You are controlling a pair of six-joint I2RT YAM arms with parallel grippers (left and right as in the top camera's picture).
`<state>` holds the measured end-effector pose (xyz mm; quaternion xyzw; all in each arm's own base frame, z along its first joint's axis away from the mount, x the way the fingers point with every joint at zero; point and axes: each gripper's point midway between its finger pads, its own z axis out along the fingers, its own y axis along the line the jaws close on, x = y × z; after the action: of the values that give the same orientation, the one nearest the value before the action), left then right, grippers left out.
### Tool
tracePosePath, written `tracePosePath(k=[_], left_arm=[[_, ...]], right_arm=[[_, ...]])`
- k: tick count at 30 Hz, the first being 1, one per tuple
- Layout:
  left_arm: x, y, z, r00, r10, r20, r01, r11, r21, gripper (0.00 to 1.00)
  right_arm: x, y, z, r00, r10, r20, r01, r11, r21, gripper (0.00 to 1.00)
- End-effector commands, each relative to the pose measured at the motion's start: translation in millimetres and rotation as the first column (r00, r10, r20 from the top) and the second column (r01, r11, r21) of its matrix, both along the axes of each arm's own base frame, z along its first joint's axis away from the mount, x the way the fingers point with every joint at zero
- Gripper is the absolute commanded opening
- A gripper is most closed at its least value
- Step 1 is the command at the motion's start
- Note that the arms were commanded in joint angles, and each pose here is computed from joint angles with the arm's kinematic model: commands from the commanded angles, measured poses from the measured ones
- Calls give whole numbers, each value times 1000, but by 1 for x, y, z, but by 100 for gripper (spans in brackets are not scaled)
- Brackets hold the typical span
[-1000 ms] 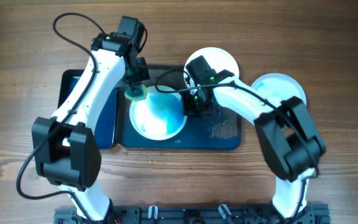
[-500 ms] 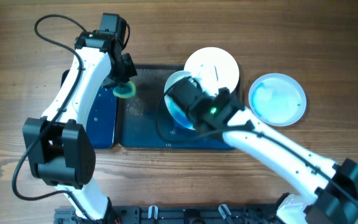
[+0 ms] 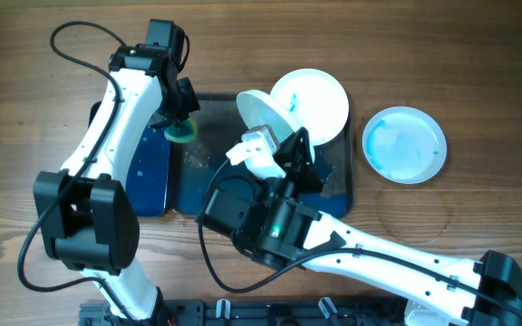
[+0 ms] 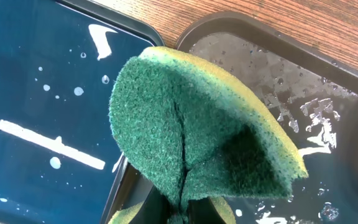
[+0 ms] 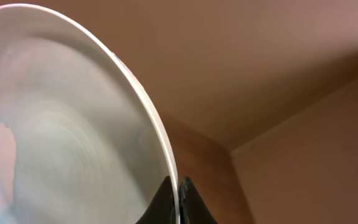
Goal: Clean dirty plates on tray and stack at the side
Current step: 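Lift the bottom plate with right gripper and stack it on the first, then drag the top white plate to tray center with the right gripper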
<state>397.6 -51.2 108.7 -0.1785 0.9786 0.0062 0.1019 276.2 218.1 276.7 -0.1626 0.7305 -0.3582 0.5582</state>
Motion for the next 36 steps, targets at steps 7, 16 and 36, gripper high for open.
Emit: tracePosePath(k=[7, 16, 36], left_arm=[[3, 0, 2, 1000, 7, 7, -7, 1000, -3, 4], [2, 0, 2, 1000, 7, 6, -7, 1000, -2, 4], [4, 0, 2, 1000, 4, 11, -4, 1000, -3, 4]], right_arm=[[5, 12, -89, 854, 171, -491, 27, 929, 370, 4], [61, -110, -92, 674, 399, -622, 473, 415, 777, 4], [26, -326, -217, 582, -166, -796, 813, 116, 570, 56]])
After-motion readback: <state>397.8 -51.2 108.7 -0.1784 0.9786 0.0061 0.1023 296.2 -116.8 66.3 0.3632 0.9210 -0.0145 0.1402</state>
